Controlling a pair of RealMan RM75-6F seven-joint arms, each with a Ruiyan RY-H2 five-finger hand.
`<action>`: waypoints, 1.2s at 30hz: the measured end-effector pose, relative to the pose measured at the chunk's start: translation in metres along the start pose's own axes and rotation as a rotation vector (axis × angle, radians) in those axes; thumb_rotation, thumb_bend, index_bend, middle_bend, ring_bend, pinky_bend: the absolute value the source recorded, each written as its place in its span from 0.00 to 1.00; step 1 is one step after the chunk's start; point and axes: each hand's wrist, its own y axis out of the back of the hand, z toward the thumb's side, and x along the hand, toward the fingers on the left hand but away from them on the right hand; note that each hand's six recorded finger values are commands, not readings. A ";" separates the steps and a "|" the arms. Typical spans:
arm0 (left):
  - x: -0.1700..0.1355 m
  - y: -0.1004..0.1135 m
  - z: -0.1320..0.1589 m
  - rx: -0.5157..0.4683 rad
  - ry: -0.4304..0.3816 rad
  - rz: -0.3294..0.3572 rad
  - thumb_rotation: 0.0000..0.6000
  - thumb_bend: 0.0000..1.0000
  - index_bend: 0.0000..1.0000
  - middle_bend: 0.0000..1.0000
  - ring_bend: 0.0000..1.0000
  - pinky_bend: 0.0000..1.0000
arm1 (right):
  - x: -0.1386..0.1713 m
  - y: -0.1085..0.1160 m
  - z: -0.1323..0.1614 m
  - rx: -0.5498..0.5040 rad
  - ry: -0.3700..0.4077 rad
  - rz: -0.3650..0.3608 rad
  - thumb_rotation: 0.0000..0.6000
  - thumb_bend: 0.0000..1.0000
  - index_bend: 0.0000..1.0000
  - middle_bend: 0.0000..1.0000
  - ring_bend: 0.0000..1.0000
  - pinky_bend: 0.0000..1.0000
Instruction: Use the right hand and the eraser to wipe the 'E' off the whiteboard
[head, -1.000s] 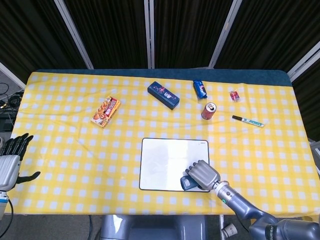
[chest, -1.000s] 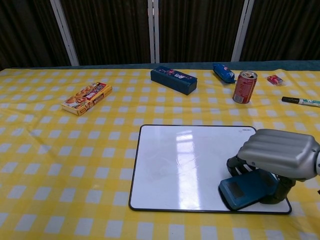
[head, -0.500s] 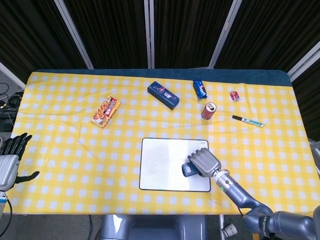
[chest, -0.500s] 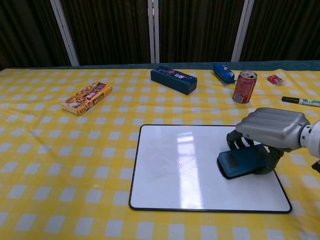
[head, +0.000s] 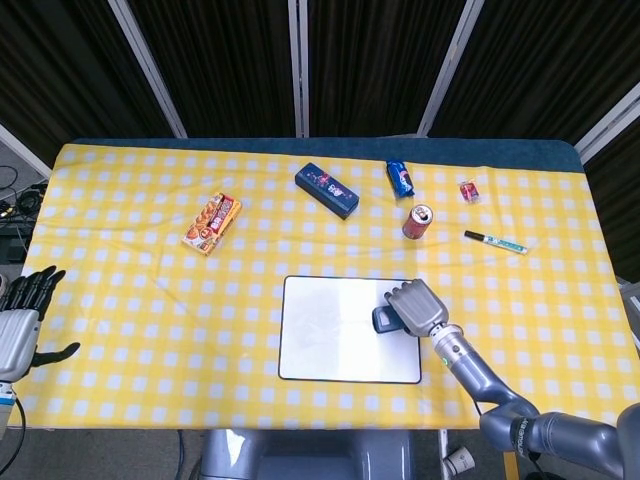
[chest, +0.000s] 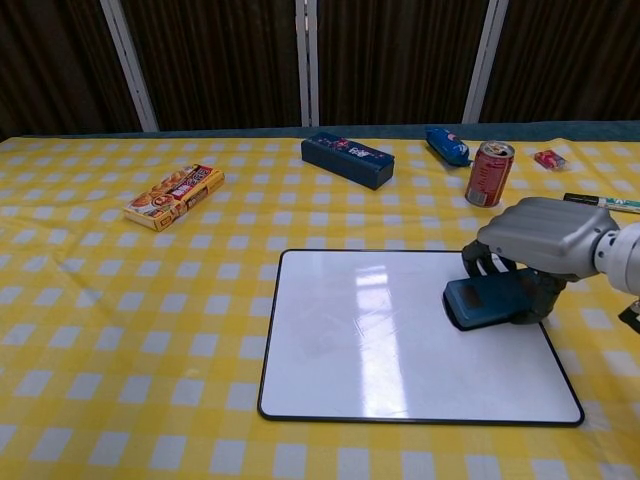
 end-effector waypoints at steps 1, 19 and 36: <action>0.000 0.000 0.000 0.001 -0.001 0.000 1.00 0.00 0.00 0.00 0.00 0.00 | 0.002 -0.001 0.004 0.001 0.013 0.007 1.00 0.63 0.57 0.60 0.48 0.56; -0.002 0.003 -0.002 -0.009 0.005 0.007 1.00 0.00 0.00 0.00 0.00 0.00 | 0.030 0.045 0.026 -0.059 0.092 -0.058 1.00 0.64 0.57 0.60 0.48 0.56; -0.003 0.003 0.000 -0.016 0.002 0.003 1.00 0.00 0.00 0.00 0.00 0.00 | 0.047 0.010 -0.123 -0.258 -0.300 -0.061 1.00 0.61 0.56 0.58 0.48 0.56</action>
